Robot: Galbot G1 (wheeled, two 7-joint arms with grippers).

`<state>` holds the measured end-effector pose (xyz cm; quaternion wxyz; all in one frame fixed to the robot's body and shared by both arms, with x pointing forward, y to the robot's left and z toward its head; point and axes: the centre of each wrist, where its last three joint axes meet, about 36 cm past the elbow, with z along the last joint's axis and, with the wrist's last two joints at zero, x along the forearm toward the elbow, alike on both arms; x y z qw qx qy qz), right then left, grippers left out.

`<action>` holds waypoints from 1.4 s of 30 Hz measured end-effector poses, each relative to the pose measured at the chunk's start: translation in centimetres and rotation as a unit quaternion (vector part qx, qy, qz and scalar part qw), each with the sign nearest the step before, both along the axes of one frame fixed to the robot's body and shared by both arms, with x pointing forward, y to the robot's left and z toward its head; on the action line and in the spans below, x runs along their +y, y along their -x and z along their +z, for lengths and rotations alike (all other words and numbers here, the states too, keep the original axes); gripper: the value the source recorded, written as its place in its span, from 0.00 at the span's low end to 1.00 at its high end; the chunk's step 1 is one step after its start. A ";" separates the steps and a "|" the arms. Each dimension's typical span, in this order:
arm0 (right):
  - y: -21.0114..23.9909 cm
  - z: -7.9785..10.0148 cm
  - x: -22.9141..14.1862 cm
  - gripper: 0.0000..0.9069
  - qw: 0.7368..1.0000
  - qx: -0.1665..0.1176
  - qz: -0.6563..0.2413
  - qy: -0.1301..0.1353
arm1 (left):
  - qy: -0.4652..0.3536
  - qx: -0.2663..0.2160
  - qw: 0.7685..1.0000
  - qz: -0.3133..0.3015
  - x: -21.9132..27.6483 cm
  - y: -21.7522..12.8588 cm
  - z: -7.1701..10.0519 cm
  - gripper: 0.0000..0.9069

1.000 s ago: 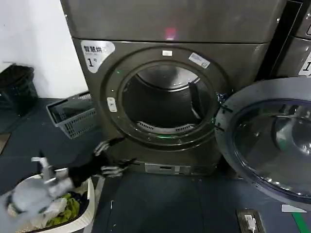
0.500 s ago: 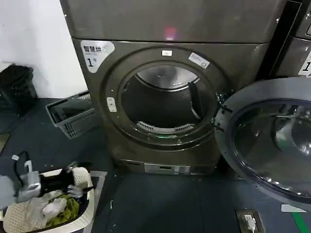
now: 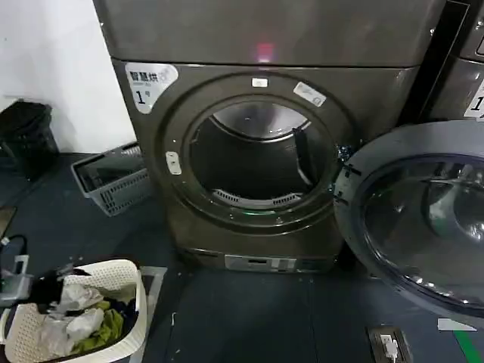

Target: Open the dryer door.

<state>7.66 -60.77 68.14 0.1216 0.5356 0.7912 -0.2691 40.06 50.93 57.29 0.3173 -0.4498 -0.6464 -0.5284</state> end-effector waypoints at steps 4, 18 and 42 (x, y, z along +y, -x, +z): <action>0.3 -0.2 -0.3 1.00 1.000 -0.001 -0.006 -0.003 | -0.037 0.001 0.999 -0.007 1.4 -0.1 0.5 1.00; 0.7 -0.1 -0.5 1.00 1.000 0.002 -0.017 -0.001 | -0.059 0.012 0.998 -0.012 2.1 -0.2 0.7 1.00; 2.2 0.0 0.5 1.00 0.999 0.004 -0.041 0.008 | -0.095 0.015 0.994 -0.044 2.0 -0.5 1.4 1.00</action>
